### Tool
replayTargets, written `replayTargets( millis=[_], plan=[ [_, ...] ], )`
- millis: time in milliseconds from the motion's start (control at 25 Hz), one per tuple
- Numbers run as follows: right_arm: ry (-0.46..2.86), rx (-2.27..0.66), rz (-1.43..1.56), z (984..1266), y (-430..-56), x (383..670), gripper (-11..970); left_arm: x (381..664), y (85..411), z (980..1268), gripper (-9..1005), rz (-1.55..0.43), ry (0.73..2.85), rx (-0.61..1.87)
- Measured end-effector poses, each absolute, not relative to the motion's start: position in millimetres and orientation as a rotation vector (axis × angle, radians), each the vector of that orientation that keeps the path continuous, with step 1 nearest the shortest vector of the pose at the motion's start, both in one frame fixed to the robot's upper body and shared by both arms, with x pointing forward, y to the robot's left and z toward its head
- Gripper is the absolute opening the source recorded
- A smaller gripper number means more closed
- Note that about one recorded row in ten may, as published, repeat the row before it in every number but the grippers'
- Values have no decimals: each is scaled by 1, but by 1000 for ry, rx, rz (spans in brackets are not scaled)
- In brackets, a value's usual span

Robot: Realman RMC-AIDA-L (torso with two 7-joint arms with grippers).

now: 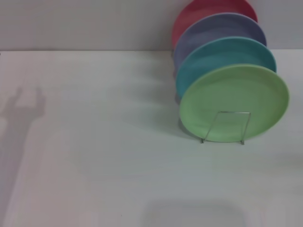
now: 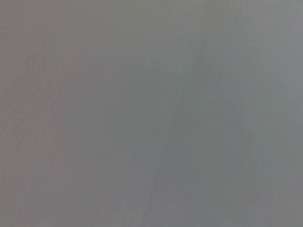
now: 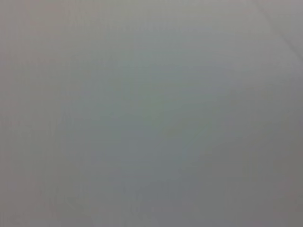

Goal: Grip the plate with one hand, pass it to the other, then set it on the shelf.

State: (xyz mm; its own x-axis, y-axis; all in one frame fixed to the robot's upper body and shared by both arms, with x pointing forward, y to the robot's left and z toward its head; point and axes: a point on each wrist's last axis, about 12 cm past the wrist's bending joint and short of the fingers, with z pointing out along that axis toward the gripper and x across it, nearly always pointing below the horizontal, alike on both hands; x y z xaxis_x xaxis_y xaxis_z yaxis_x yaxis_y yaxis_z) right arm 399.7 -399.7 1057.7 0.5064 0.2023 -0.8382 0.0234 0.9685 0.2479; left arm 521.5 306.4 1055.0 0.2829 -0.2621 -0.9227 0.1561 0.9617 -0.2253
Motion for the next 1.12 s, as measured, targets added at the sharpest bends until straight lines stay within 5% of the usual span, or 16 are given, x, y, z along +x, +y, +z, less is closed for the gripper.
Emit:
replayTargets(
  millis=[280, 480, 600, 1120],
  plan=[
    [1122, 336, 53, 1052, -415, 423, 446, 521, 295, 1059, 610, -53, 1203, 100],
    [1129, 384, 12, 1052, -417, 438, 578, 522, 299, 1058, 809, -55, 1212, 71],
    [1144, 412, 4, 1052, -419, 448, 640, 521, 302, 1057, 831, -74, 1219, 46],
    [1138, 410, 36, 1059, -415, 472, 639, 519, 315, 1047, 846, -162, 1302, -23]
  ],
)
